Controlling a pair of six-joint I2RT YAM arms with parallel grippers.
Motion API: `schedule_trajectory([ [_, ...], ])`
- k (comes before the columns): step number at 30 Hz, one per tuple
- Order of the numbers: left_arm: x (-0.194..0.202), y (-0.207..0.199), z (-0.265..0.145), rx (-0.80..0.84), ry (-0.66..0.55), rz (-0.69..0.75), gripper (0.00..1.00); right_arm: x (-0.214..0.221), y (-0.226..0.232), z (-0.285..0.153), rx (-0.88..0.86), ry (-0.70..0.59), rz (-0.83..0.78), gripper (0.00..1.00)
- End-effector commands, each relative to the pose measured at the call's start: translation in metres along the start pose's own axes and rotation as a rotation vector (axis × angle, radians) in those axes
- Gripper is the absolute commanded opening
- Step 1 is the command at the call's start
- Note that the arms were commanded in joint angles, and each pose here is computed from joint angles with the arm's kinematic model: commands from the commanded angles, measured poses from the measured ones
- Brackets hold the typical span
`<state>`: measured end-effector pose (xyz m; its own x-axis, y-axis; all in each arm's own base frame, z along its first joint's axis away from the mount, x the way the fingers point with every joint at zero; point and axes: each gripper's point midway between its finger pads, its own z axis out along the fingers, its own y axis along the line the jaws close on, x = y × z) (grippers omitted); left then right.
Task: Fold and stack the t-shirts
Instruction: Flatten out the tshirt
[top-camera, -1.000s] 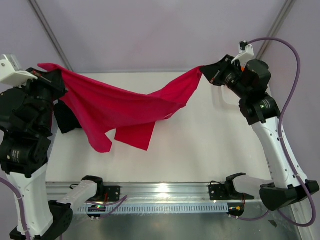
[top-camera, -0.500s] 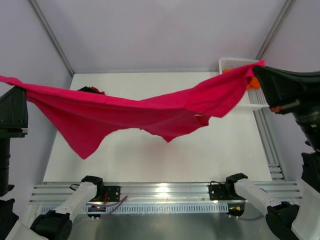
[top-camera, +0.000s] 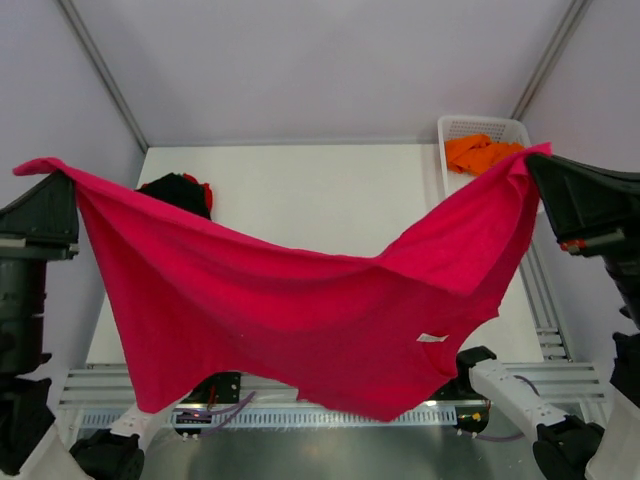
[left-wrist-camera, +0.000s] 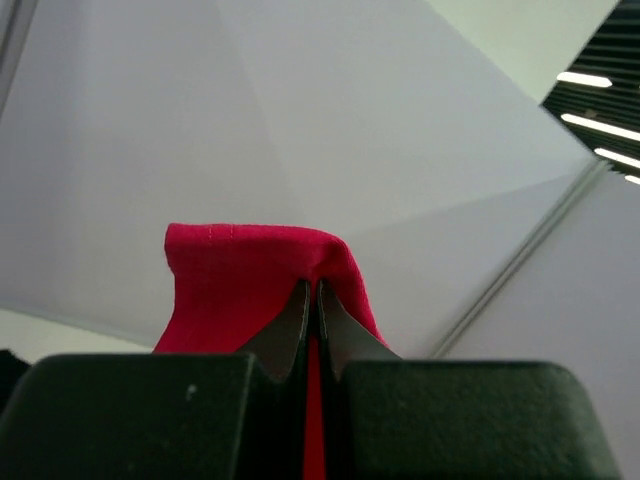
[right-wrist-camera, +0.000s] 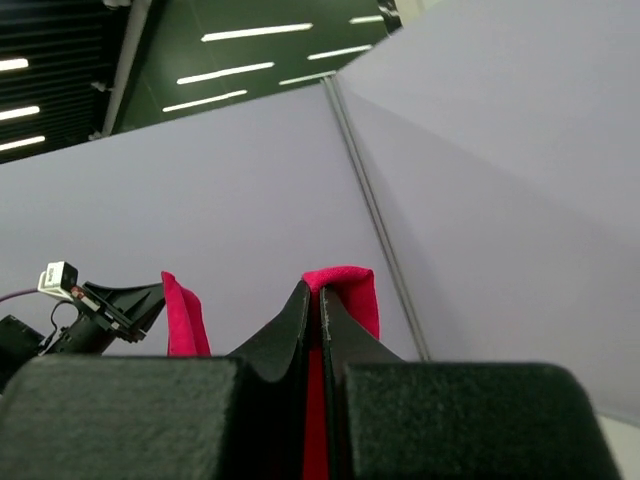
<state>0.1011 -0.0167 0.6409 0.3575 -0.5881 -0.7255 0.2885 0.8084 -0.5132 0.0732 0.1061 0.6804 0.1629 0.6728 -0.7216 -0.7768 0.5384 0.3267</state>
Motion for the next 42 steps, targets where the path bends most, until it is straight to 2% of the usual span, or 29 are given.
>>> schedule_trajectory([
  [1,0.045,0.052,0.039,-0.186,0.053,0.078,0.00,0.058,-0.076,0.030,0.180,0.114,0.081,0.03],
  [4,0.148,0.130,0.070,-0.393,0.255,0.184,0.00,0.116,-0.140,0.042,0.313,0.222,0.078,0.03],
  [7,0.232,0.181,0.089,-0.498,0.424,0.239,0.00,0.186,-0.205,0.045,0.434,0.366,0.102,0.03],
  [10,0.333,0.236,0.087,-0.595,0.652,0.262,0.00,0.252,-0.254,0.039,0.515,0.484,0.150,0.03],
  [12,0.383,0.261,0.081,-0.629,0.762,0.260,0.00,0.281,-0.274,0.034,0.541,0.535,0.179,0.03],
  [13,0.420,0.282,0.077,-0.669,0.858,0.275,0.00,0.292,-0.280,0.033,0.547,0.553,0.191,0.03],
  [16,0.465,0.300,0.080,-0.687,0.977,0.276,0.00,0.321,-0.300,0.030,0.573,0.611,0.210,0.03],
  [17,0.496,0.317,0.072,-0.718,1.068,0.281,0.00,0.331,-0.306,0.028,0.585,0.634,0.220,0.03],
  [18,0.510,0.320,0.064,-0.727,1.134,0.270,0.07,0.333,-0.309,0.027,0.591,0.640,0.217,0.03],
  [19,0.517,0.321,0.069,-0.726,1.150,0.258,0.14,0.336,-0.311,0.027,0.592,0.648,0.211,0.03],
  [20,0.533,0.330,0.061,-0.750,1.192,0.257,0.17,0.337,-0.314,0.026,0.602,0.650,0.206,0.03],
  [26,0.535,0.335,0.068,-0.774,1.118,0.233,0.15,0.344,-0.323,0.013,0.639,0.677,0.169,0.03],
  [32,0.537,0.342,0.069,-0.799,1.138,0.268,0.16,0.364,-0.330,0.001,0.658,0.714,0.207,0.03],
  [34,0.534,0.346,0.066,-0.817,1.129,0.283,0.20,0.370,-0.333,-0.002,0.670,0.729,0.216,0.04],
  [37,0.519,0.355,0.061,-0.874,1.072,0.336,0.36,0.373,-0.337,-0.006,0.689,0.733,0.213,0.03],
  [41,0.470,0.368,0.062,-1.029,0.843,0.409,0.37,0.377,-0.348,-0.016,0.742,0.742,0.185,0.04],
  [42,0.462,0.368,0.060,-1.048,0.817,0.412,0.37,0.377,-0.354,-0.018,0.767,0.735,0.165,0.04],
])
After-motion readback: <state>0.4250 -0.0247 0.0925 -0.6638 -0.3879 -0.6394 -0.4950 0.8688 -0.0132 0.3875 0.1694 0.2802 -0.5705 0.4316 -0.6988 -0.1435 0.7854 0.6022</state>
